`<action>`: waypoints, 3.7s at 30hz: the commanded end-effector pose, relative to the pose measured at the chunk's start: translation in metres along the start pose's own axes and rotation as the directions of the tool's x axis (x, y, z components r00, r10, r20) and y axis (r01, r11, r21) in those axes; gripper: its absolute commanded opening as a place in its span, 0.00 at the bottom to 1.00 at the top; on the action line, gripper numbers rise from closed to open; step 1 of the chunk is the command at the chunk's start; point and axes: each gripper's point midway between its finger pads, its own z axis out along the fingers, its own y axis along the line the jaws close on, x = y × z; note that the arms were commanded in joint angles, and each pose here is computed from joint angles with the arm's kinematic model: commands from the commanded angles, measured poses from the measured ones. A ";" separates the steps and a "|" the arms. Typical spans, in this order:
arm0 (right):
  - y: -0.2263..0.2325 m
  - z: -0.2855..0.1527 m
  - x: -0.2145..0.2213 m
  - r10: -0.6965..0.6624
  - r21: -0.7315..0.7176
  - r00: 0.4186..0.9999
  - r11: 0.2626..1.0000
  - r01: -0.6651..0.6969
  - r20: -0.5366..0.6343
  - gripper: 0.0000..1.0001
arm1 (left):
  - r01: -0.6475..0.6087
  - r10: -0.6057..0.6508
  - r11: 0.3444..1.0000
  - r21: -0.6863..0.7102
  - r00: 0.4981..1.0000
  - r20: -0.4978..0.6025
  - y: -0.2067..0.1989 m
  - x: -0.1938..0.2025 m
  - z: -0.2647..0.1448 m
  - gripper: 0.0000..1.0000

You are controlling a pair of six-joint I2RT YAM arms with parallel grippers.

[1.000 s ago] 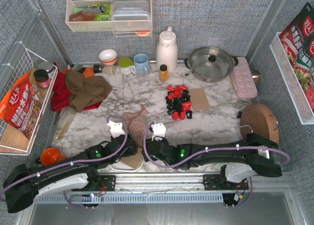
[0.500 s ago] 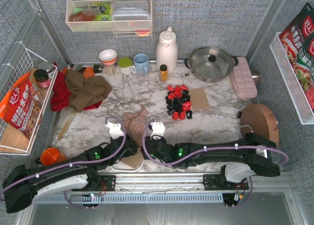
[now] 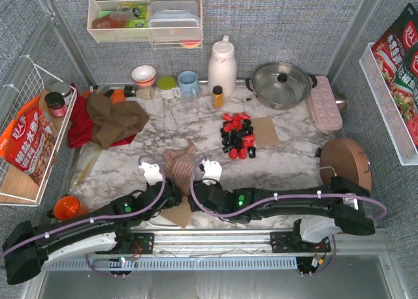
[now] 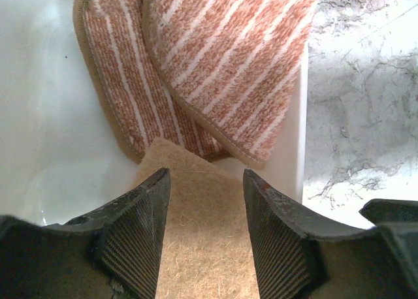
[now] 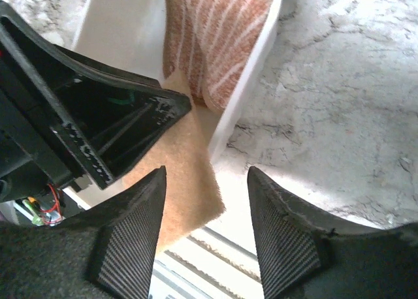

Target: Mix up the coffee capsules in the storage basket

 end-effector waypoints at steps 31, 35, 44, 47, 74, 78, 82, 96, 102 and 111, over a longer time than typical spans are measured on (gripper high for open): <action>0.021 0.002 0.016 0.079 -0.045 0.997 0.996 -0.080 -0.024 0.45 | -0.023 0.023 1.000 -0.007 1.000 -0.004 0.001 0.006 -0.002 0.52; 0.025 0.002 0.015 0.081 -0.052 0.996 0.995 -0.083 -0.025 0.36 | -0.021 0.021 1.000 -0.005 1.000 0.004 0.001 0.004 -0.003 0.52; 0.021 0.002 0.012 0.075 -0.030 0.997 0.997 -0.076 -0.014 0.23 | -0.045 0.046 0.999 -0.023 0.999 0.021 0.002 -0.008 -0.015 0.55; 0.013 -0.001 0.008 0.054 0.005 0.999 0.999 -0.054 -0.001 0.24 | -0.094 0.094 0.995 0.024 0.995 0.013 -0.008 -0.016 -0.029 0.56; -0.085 -0.071 -0.048 -0.148 0.259 0.975 0.960 0.102 0.167 0.49 | -0.626 0.617 0.780 0.006 0.768 -0.172 -0.051 0.044 -0.052 0.75; -0.086 -0.070 -0.047 -0.148 0.261 0.975 0.960 0.102 0.165 0.49 | -0.632 0.623 0.775 -0.005 0.766 -0.158 -0.048 0.044 -0.049 0.70; -0.088 -0.070 -0.046 -0.146 0.262 0.976 0.960 0.100 0.164 0.49 | -0.616 0.612 0.788 0.012 0.781 -0.127 -0.054 0.040 -0.051 0.54; -0.089 -0.069 -0.047 -0.150 0.272 0.974 0.957 0.100 0.168 0.49 | -0.521 0.521 0.853 -0.037 0.853 -0.015 -0.054 0.005 -0.065 0.00; -0.089 -0.071 -0.050 -0.156 0.276 0.972 0.956 0.104 0.175 0.49 | -0.469 0.471 0.882 -0.041 0.877 0.098 -0.070 -0.037 -0.087 0.00; -0.093 -0.072 -0.054 -0.163 0.286 0.969 0.952 0.106 0.187 0.49 | -0.337 0.343 0.938 -0.079 0.869 0.357 -0.070 -0.140 -0.140 0.00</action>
